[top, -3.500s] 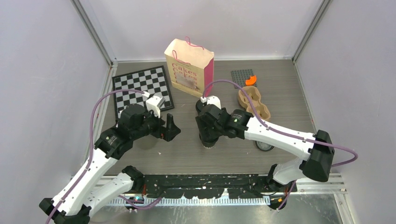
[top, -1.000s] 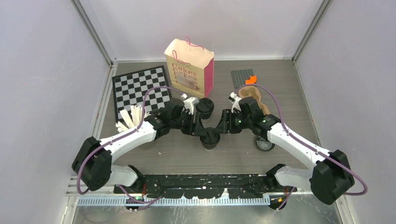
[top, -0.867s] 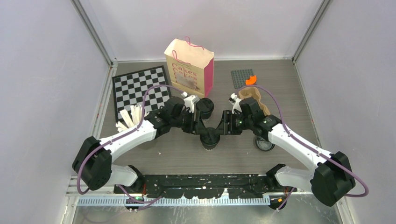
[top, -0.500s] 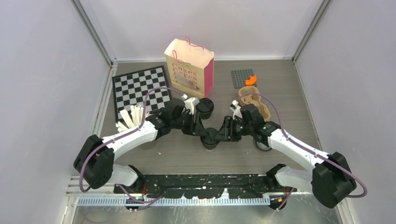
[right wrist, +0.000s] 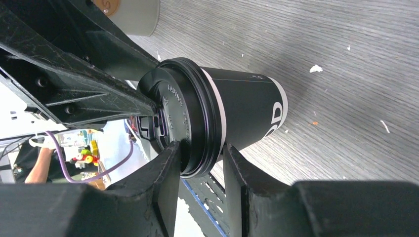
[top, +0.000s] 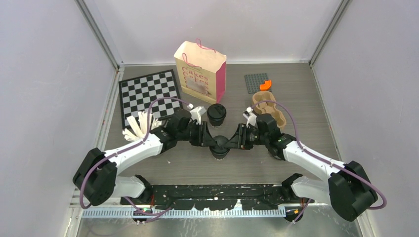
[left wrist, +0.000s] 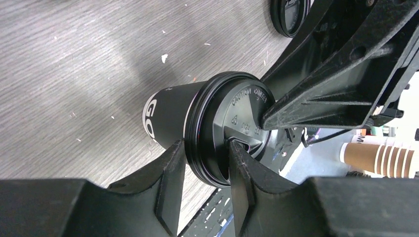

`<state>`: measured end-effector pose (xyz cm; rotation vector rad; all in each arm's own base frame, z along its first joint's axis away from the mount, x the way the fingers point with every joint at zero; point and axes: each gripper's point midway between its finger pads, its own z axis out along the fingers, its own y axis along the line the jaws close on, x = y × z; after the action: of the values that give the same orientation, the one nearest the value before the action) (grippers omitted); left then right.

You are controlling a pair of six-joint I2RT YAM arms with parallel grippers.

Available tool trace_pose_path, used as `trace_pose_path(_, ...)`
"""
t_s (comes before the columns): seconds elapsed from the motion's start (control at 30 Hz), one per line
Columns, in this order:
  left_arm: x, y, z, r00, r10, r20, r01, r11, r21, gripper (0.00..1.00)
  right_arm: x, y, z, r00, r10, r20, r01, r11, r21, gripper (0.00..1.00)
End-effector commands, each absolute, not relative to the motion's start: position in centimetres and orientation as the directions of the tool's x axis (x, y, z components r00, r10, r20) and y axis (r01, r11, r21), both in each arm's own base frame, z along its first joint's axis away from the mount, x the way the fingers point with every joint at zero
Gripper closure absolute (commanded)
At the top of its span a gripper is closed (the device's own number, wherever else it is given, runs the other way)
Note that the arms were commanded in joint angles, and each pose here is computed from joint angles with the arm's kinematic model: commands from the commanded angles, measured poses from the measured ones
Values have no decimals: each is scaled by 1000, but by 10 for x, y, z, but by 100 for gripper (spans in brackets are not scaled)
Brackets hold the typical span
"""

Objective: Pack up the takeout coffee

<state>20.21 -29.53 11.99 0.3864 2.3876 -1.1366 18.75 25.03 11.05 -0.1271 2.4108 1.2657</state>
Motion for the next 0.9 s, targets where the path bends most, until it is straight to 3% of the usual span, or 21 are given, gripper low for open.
trace_pose_path(0.0, 190, -281, 110, -868, 45, -495, 401, 652, -643, 63, 178, 232, 80, -932, 58, -357, -229, 670, 706, 58)
trace_pose_path(0.27, 178, -293, 155, -865, -52, -499, 407, 510, -758, 54, 212, 237, 135, -891, -2, -454, -333, 682, 651, 42)
trace_pose_path(0.5, 189, -270, 160, -821, -41, -569, 419, 633, -651, 42, 209, 236, 154, -888, 13, -460, -330, 678, 657, 39)
trace_pose_path(0.7, 208, -264, 168, -814, -81, -575, 397, 645, -653, 49, 201, 242, 164, -902, 65, -427, -294, 632, 717, 40)
trace_pose_path(0.87, 210, -268, 161, -828, -77, -555, 388, 636, -667, 56, 198, 249, 162, -910, 65, -409, -284, 621, 731, 49)
